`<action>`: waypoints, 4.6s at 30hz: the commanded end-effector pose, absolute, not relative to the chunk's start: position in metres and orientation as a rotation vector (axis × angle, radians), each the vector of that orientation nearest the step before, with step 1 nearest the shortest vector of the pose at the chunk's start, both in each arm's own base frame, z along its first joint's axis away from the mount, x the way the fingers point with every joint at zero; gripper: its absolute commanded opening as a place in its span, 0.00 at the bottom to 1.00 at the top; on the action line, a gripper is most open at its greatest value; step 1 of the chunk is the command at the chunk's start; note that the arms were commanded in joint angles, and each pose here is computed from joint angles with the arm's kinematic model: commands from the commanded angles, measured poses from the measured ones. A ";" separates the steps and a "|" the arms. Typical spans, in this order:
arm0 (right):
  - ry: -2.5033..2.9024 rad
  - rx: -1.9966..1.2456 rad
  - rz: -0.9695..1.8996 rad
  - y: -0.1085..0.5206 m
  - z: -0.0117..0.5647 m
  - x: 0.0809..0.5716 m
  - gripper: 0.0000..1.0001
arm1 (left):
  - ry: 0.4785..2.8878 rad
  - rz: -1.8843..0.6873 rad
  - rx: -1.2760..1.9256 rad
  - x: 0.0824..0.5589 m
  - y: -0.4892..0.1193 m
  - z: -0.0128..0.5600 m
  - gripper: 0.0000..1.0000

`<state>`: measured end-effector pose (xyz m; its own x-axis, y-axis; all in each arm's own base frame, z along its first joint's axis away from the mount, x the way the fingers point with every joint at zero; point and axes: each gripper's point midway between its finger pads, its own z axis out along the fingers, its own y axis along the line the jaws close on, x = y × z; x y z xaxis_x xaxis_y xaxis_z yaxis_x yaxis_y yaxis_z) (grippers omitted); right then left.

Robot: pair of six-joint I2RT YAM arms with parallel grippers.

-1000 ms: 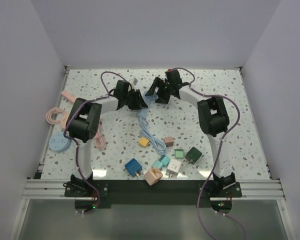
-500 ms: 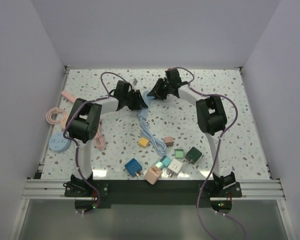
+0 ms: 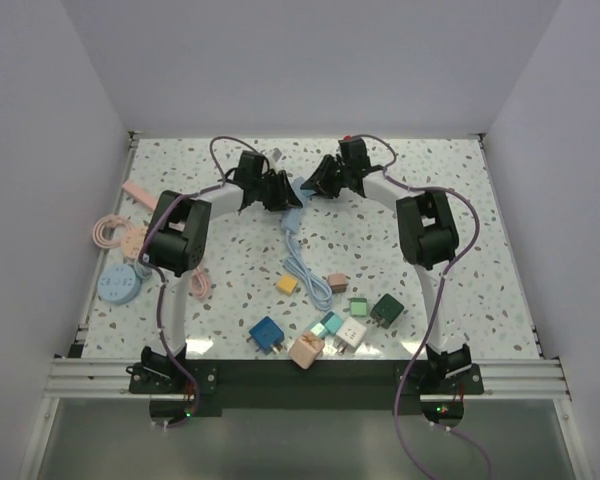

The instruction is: Pull the plug off the socket

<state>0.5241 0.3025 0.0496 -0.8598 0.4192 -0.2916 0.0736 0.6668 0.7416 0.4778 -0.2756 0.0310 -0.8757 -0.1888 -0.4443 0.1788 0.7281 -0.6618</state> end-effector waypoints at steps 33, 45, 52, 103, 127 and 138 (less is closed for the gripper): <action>2.740 -0.055 0.987 0.212 0.115 0.287 0.00 | 2.571 -0.735 -0.186 0.479 -0.221 -0.012 0.00; 3.079 -0.148 0.881 0.185 0.059 0.207 0.26 | 2.541 -0.820 -0.149 0.480 -0.230 -0.002 0.00; 3.060 -0.128 0.814 0.181 0.067 0.214 0.98 | 2.510 -0.850 -0.157 0.480 -0.228 0.010 0.00; 2.518 -0.075 0.756 0.205 0.175 0.338 0.99 | 2.070 -0.749 -0.036 0.450 -0.109 0.229 1.00; 2.212 0.005 0.480 0.130 0.247 0.281 0.99 | 1.679 -0.861 0.328 0.370 -0.149 0.366 1.00; 2.118 0.041 0.397 0.106 0.294 0.263 0.99 | 1.541 -1.050 0.419 0.360 -0.171 0.397 1.00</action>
